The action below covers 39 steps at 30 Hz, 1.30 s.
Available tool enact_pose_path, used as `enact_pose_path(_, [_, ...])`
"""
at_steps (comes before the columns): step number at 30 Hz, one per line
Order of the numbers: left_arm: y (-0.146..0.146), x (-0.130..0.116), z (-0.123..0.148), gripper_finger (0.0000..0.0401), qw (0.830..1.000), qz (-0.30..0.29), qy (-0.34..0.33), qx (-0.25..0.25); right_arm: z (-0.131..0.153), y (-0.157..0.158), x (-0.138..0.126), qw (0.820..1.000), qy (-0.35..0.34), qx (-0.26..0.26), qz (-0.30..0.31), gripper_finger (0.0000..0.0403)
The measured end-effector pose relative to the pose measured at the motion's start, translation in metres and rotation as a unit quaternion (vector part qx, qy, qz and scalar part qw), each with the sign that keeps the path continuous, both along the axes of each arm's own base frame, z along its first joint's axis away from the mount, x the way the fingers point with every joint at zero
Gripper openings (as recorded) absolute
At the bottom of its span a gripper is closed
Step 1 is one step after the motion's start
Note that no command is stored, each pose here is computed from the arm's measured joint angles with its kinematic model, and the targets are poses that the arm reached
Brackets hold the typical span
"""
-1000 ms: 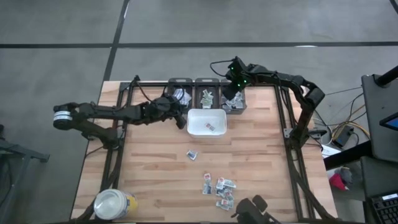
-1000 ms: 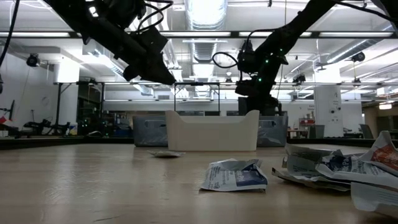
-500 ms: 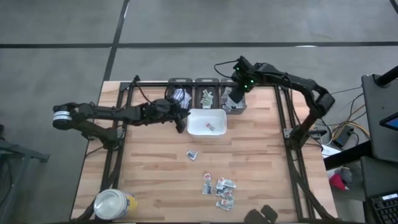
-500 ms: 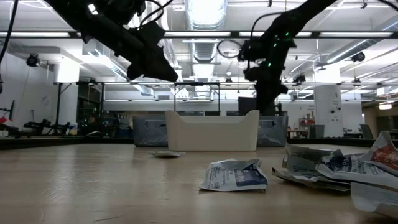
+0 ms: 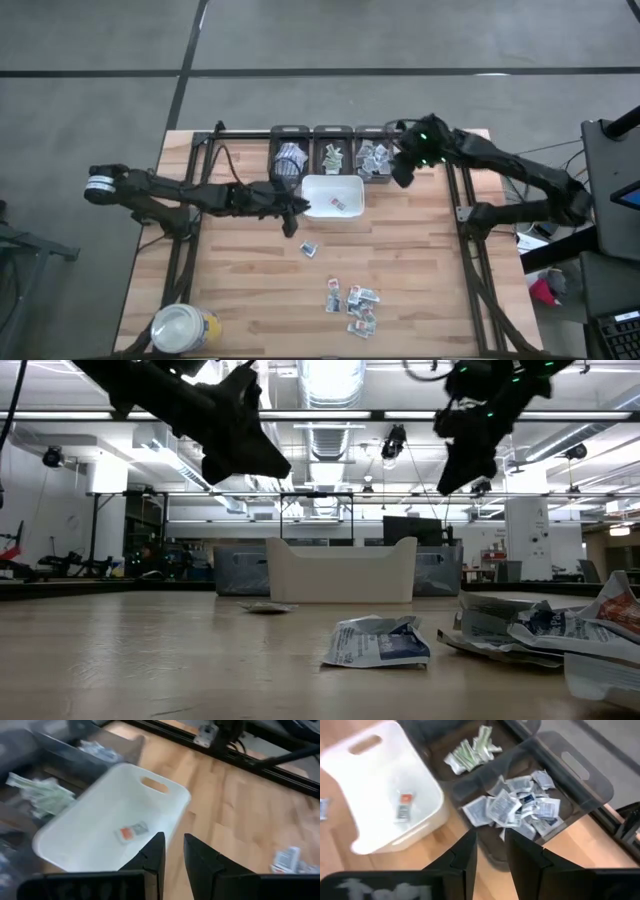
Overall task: Pick & Place First Aid Supplies
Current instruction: Put the white alcohol pad into the right black bin
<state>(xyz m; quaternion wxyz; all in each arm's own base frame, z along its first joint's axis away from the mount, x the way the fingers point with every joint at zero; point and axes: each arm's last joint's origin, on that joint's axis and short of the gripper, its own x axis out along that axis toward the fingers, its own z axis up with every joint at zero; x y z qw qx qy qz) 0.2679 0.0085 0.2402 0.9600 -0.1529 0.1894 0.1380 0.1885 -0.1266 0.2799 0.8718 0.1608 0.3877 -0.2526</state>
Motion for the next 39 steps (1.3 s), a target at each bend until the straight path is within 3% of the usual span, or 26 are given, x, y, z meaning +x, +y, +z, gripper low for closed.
enact_pose_path(13, [-0.056,0.019,-0.026,0.0064,0.996,-0.06,0.056,-0.024,-0.019,0.058,-0.052,0.987,-0.158,0.015,-0.023,0.0077])
enact_pose_path(20, [-0.068,0.04,-0.047,0.0064,0.975,-0.084,0.204,0.017,-0.029,0.072,-0.064,0.983,-0.183,0.023,-0.007,0.0081])
enact_pose_path(24, [-0.07,0.047,-0.053,0.0064,0.959,-0.08,0.27,0.011,-0.033,0.076,-0.068,0.98,-0.194,0.038,-0.013,0.0088])
enact_pose_path(29, [-0.075,0.054,-0.051,0.0064,0.956,-0.073,0.283,-0.033,-0.035,0.078,-0.07,0.98,-0.195,0.038,-0.012,0.0093])
enact_pose_path(33, [-0.074,0.055,-0.053,0.0064,0.953,0.01,0.274,-0.127,-0.036,0.077,-0.069,0.98,-0.193,0.038,-0.012,0.0095])
enact_pose_path(36, [-0.071,0.054,-0.056,0.0064,0.935,0.082,0.273,-0.211,-0.036,0.077,-0.069,0.98,-0.193,0.037,-0.012,0.0093])
enact_pose_path(39, [-0.07,0.052,-0.061,0.0064,0.914,0.133,0.28,-0.262,-0.036,0.077,-0.069,0.981,-0.192,0.035,-0.01,0.0088])
